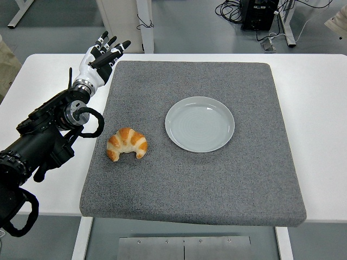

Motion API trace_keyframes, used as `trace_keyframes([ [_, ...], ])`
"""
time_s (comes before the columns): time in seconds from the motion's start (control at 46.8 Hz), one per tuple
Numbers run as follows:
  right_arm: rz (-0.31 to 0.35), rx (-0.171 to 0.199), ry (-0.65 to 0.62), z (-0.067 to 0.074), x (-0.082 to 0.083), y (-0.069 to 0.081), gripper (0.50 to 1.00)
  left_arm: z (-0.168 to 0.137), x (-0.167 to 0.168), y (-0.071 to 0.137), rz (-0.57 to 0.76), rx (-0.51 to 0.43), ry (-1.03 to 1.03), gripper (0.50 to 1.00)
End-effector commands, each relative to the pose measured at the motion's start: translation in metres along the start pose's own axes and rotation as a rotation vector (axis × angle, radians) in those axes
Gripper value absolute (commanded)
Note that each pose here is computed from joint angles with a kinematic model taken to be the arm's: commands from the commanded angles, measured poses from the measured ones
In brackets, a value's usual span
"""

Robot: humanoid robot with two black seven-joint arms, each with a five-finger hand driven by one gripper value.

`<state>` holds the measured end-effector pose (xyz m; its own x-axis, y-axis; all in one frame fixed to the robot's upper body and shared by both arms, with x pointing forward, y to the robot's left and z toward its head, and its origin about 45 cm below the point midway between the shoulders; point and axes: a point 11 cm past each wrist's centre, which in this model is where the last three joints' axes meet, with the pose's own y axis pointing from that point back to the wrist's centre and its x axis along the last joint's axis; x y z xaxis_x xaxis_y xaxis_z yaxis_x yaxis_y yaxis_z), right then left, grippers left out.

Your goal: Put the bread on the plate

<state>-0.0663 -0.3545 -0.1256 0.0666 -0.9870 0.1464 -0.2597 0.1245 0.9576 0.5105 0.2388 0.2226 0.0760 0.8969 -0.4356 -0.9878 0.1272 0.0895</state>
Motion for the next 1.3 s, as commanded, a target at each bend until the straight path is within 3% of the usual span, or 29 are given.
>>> trace_keyframes([
  [0.0,0.001,0.0,-0.001,0.0,0.0,0.0,1.0,0.0,0.001,0.0,0.001,0.0,-0.001,0.972],
  [0.598,0.0,0.0,0.0,0.0,0.0,0.0,1.0,0.007,0.003,0.0,-0.011,-0.008,-0.003,0.972],
  [0.876,0.0,0.0,0.0,0.0,0.0,0.0,1.0,0.019,0.005,0.0,-0.022,-0.055,-0.019,0.972],
  [1.282,0.0,0.0,0.0,0.0,0.0,0.0,1.0,0.013,-0.01,0.002,-0.072,-0.023,-0.052,0.972],
])
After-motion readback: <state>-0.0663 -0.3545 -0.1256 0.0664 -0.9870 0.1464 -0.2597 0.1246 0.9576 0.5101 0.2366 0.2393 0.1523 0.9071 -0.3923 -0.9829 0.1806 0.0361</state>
